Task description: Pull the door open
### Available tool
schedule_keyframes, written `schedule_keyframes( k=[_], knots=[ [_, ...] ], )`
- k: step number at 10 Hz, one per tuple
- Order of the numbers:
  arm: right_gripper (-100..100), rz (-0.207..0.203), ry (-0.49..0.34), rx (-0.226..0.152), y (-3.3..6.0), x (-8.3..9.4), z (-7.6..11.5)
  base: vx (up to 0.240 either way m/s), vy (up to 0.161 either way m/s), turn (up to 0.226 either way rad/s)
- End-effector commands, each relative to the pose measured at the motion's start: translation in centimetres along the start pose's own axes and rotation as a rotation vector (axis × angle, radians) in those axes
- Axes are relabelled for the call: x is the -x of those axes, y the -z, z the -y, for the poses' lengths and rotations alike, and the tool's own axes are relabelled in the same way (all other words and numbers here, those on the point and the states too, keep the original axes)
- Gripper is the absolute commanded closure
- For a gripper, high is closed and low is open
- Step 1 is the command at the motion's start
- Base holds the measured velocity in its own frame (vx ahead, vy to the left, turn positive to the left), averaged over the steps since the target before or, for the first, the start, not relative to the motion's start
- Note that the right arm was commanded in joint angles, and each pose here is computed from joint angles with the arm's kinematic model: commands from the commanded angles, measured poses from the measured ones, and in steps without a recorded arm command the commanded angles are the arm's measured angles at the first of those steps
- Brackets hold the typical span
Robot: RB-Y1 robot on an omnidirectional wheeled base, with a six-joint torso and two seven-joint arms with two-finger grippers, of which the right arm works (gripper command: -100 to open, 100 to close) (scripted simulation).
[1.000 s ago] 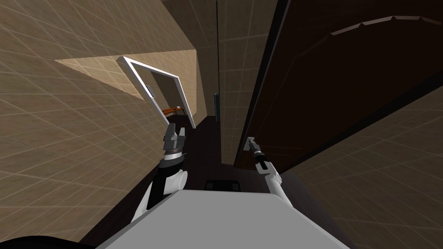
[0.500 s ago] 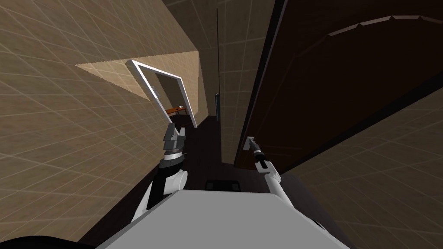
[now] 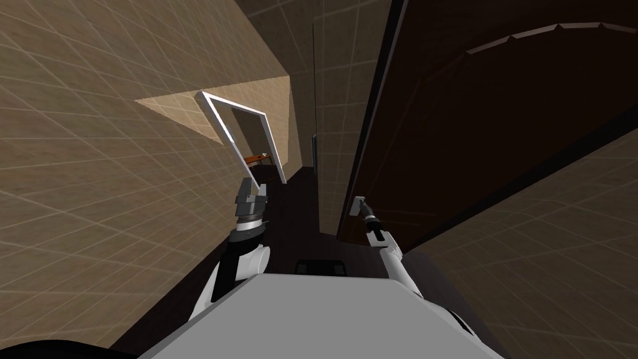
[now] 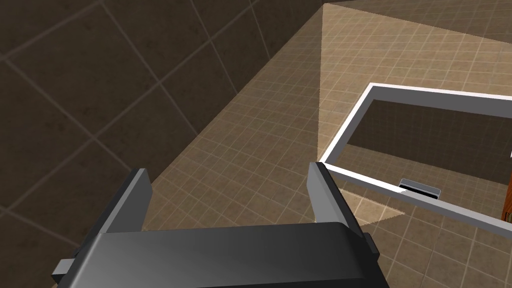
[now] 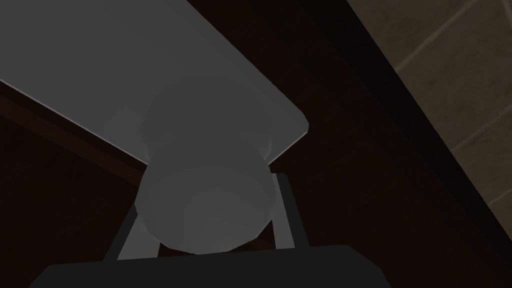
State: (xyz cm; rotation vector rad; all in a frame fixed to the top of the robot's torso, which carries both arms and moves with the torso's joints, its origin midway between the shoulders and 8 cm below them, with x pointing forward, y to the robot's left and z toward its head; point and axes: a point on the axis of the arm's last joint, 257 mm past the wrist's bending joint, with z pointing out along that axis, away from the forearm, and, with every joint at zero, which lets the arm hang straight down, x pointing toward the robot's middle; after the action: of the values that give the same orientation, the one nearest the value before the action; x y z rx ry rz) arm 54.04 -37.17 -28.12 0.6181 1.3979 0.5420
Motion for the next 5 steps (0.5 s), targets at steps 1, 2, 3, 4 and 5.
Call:
schedule_keyframes(
  k=[1, 2, 3, 4, 5],
  knots=[
    [100, -0.006, -0.088, 0.008, -0.08, -0.92, -0.68, -0.054, -0.034, 0.079],
    [100, -0.006, -0.099, 0.008, -0.08, -0.92, -0.68, -0.042, -0.029, 0.036],
    [100, 0.0, -0.163, 0.008, -0.3, -0.88, -0.73, -0.05, -0.027, 0.054],
    [100, 0.0, -0.169, 0.008, -0.3, -0.88, -0.73, -0.047, -0.027, 0.044],
    [100, 0.006, -0.236, 0.007, -0.53, -0.83, -0.77, -0.058, -0.025, 0.089]
  ],
)
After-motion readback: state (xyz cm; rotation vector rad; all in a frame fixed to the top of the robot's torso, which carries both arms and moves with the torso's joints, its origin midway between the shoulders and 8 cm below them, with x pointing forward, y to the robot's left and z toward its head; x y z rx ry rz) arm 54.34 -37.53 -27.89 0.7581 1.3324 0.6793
